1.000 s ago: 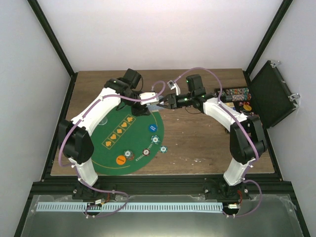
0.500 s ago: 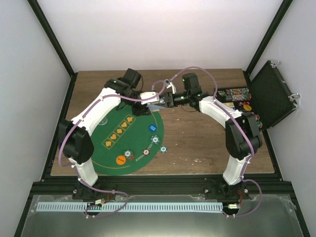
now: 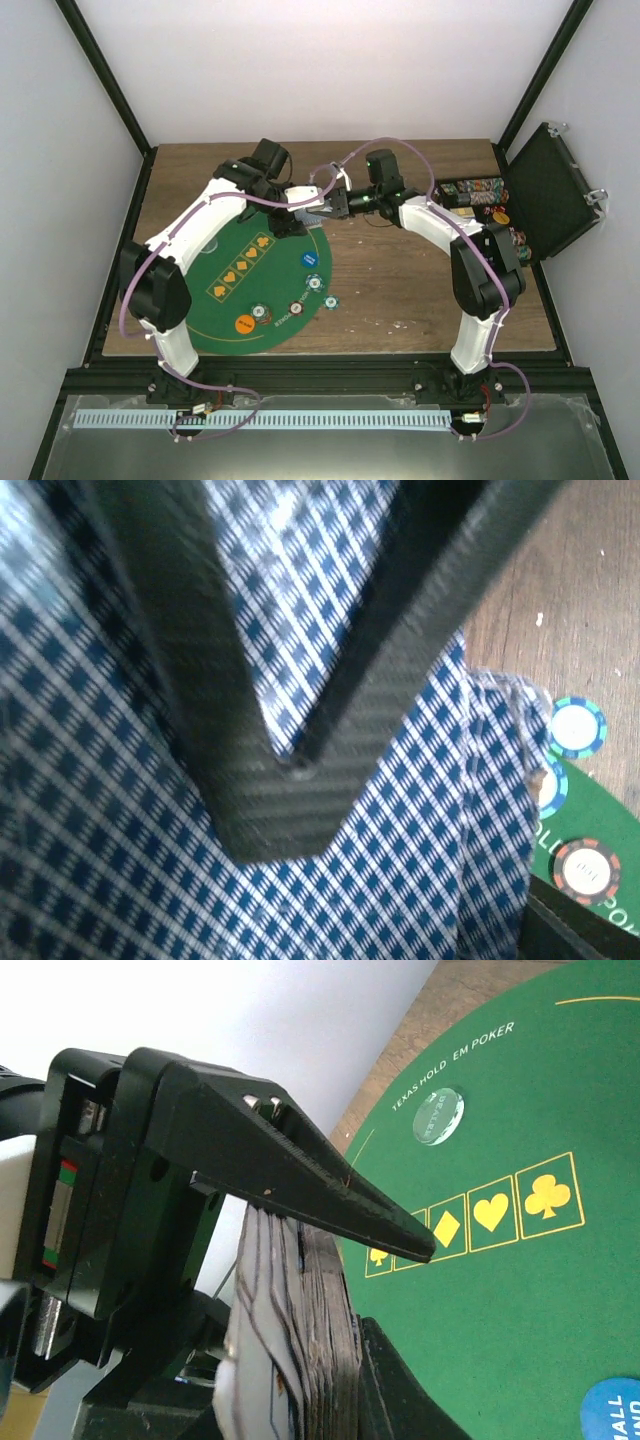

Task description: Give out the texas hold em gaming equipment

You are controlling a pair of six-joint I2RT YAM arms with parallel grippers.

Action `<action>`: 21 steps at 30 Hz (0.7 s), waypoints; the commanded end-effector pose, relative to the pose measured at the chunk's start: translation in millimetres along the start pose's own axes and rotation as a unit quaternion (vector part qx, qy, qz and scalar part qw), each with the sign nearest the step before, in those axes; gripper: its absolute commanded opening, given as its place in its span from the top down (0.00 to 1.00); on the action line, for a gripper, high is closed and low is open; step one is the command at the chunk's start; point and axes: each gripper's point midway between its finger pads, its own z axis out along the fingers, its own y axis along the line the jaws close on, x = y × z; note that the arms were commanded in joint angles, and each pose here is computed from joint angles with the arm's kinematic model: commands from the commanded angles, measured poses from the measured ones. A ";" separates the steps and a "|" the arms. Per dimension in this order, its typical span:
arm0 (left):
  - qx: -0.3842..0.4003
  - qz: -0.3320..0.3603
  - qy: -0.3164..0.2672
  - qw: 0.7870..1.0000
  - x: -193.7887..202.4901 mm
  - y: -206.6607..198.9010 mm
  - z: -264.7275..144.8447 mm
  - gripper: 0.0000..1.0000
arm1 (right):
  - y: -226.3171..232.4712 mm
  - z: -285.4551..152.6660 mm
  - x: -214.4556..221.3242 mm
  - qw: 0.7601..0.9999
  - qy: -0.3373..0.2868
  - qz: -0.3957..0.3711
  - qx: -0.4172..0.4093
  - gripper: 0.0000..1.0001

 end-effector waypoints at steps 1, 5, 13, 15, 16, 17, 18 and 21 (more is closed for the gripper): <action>-0.016 0.021 -0.023 0.999 -16.3 12.3 10.8 0.25 | 13.2 5.4 4.8 1.000 0.012 -0.004 -0.025 0.99; -0.019 0.005 -0.024 1.000 -19.9 19.9 15.0 0.21 | 14.9 5.1 5.2 1.000 0.011 -0.004 -0.028 0.99; -0.009 0.008 -0.029 1.000 -22.4 15.5 15.2 0.46 | 15.8 4.9 6.4 1.000 0.012 -0.008 -0.027 0.98; -0.005 0.010 -0.032 0.999 -23.1 13.3 13.7 0.49 | 12.9 5.1 6.5 1.000 0.011 -0.009 -0.018 0.93; -0.004 0.009 -0.031 0.999 -22.5 12.3 13.7 0.49 | 12.0 4.8 6.7 1.000 0.011 -0.009 -0.015 0.89; -0.003 0.010 -0.030 1.000 -21.5 11.6 14.0 0.49 | 11.6 3.9 6.2 1.000 0.010 -0.011 -0.011 0.86; -0.003 0.010 -0.028 1.000 -20.3 11.2 13.8 0.49 | 11.8 3.7 6.3 1.000 0.010 -0.012 -0.010 0.81; 0.001 0.008 -0.021 1.000 -14.6 8.8 16.6 0.49 | 14.9 1.3 5.2 1.000 0.008 -0.018 -0.005 0.71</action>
